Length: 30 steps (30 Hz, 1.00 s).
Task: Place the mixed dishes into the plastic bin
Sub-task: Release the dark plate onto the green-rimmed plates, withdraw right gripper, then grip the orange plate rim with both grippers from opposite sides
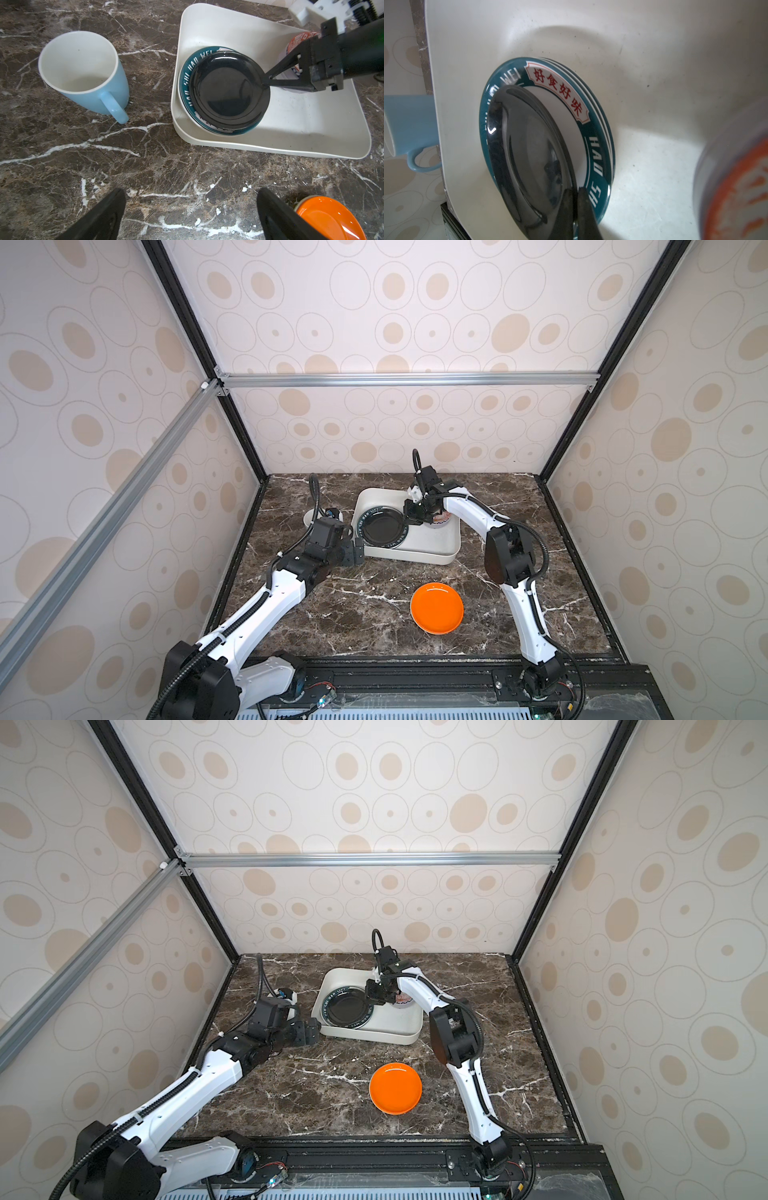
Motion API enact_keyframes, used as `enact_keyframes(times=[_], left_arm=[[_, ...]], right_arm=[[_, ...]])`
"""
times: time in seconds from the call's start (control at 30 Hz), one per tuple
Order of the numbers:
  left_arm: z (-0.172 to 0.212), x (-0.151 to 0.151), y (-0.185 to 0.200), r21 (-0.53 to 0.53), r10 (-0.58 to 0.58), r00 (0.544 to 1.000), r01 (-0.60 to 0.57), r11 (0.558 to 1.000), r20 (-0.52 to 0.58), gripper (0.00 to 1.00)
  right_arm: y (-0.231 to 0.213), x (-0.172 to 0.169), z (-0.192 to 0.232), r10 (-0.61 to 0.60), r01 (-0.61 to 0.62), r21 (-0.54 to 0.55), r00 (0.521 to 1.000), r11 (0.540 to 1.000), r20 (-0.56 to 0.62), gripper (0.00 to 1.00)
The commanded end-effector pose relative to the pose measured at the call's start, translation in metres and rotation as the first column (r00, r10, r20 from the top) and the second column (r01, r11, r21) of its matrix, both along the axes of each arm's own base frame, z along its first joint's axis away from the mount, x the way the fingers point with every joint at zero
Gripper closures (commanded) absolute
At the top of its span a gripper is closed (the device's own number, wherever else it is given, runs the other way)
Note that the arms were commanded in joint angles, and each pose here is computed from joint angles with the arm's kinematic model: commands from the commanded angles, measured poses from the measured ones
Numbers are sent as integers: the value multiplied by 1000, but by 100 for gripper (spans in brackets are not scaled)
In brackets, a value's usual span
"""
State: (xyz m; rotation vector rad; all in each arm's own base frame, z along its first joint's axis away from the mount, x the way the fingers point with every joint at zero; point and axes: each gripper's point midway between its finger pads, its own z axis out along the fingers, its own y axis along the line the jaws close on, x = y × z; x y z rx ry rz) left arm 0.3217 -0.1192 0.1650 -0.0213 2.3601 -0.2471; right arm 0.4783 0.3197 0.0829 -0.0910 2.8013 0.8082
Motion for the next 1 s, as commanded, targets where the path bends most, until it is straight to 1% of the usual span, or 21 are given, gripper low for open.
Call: enact_keyframes(times=[0.0,0.07,0.13,0.27,0.4,0.53,0.6,0.7,0.87,0.97], left_arm=[[14,9,-4,-14,-21,999,22,1000,32,1],[13,9,-5,-20,-24,999,25,999,31,1],[14,9,-6,-26,-26,999,27,999,33,1],[13,4,-7,-47,-31,999,32,998,32,1],[13,-6,-10,-97,-41,998,44,994,37,1],[9,-19,-23,-193,-73,997,79,978,38,1],[4,-28,-31,-215,-93,995,98,972,37,2],[-3,-42,-47,-226,-134,990,138,964,31,3],[-21,-71,-88,-237,-223,975,222,946,19,4],[-38,-90,-113,-248,-277,961,268,931,0,5]], right_arm=[[1,0,4,25,-25,8,1000,1000,-10,88],[-1,-2,8,29,-29,5,1000,1000,-7,80],[-3,-5,18,33,-33,1,999,999,10,73],[-11,-14,49,32,-33,6,997,999,70,67],[-25,-38,78,25,-24,-4,994,1000,111,67],[-48,-80,89,14,-9,-40,992,999,124,67],[-62,-104,81,3,4,-69,995,998,102,67],[-89,-146,53,-27,33,-123,998,992,51,67],[-125,-212,6,-77,70,-167,996,983,-37,67],[-145,-239,-8,-99,88,-201,994,976,-45,67]])
